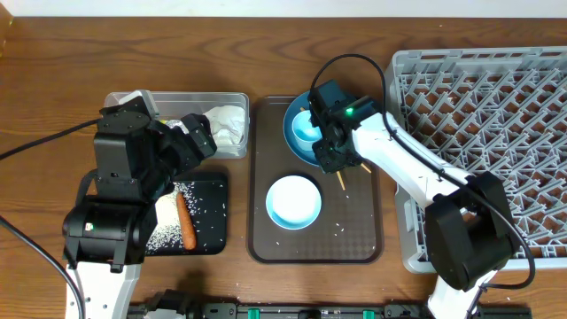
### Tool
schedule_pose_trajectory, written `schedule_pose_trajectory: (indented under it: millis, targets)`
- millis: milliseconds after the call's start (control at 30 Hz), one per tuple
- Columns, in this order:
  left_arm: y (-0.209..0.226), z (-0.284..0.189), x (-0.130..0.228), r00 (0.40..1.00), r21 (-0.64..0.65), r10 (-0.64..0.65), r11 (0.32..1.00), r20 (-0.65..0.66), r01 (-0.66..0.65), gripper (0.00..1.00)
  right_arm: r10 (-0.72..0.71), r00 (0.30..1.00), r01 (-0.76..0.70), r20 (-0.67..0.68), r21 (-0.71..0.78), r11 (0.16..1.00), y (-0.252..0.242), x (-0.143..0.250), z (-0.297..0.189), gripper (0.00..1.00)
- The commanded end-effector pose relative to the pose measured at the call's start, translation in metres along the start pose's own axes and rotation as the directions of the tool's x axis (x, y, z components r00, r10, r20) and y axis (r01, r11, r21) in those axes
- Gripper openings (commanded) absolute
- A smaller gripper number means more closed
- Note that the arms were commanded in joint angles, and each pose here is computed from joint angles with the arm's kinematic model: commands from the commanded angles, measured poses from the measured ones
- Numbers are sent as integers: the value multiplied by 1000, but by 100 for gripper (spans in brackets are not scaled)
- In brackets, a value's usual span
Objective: Sort waste into correct bins and load items into the dishwasher rack
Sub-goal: 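Grasp a wooden chopstick on the blue plate with the right gripper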
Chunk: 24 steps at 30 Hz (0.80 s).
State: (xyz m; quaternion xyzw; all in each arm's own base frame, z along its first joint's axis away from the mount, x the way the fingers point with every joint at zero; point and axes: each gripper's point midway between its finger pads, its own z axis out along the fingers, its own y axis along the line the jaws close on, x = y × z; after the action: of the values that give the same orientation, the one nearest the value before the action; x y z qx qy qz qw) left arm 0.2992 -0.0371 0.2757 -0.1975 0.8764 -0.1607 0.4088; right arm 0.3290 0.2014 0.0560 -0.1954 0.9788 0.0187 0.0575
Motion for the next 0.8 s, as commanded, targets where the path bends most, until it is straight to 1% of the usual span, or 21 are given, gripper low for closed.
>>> schedule_pose_trajectory:
  millis: [0, 67, 167, 233, 467, 767]
  targets:
    - [1, -1, -5, 1000, -10, 7, 1000, 15, -6, 98, -26, 999, 26, -25, -16, 1000, 11, 7, 2, 24]
    - [1, -1, -5, 1000, -10, 7, 1000, 15, -6, 98, -24, 999, 24, -36, -14, 1000, 11, 10, 3, 26]
    - [1, -1, -5, 1000, -10, 7, 1000, 15, -6, 98, 7, 999, -7, -44, -12, 1000, 11, 13, 7, 23]
    - [1, -1, -5, 1000, -10, 7, 1000, 15, -6, 98, 8, 999, -8, -39, -12, 1000, 10, 14, 12, 17]
    - [1, -1, -5, 1000, -10, 7, 1000, 15, -6, 98, 23, 999, -23, -28, -14, 1000, 10, 16, 21, 1]
    - [1, -1, -5, 1000, -10, 7, 1000, 15, -6, 98, 25, 1000, -25, -10, -18, 1000, 12, 2, -7, 1]
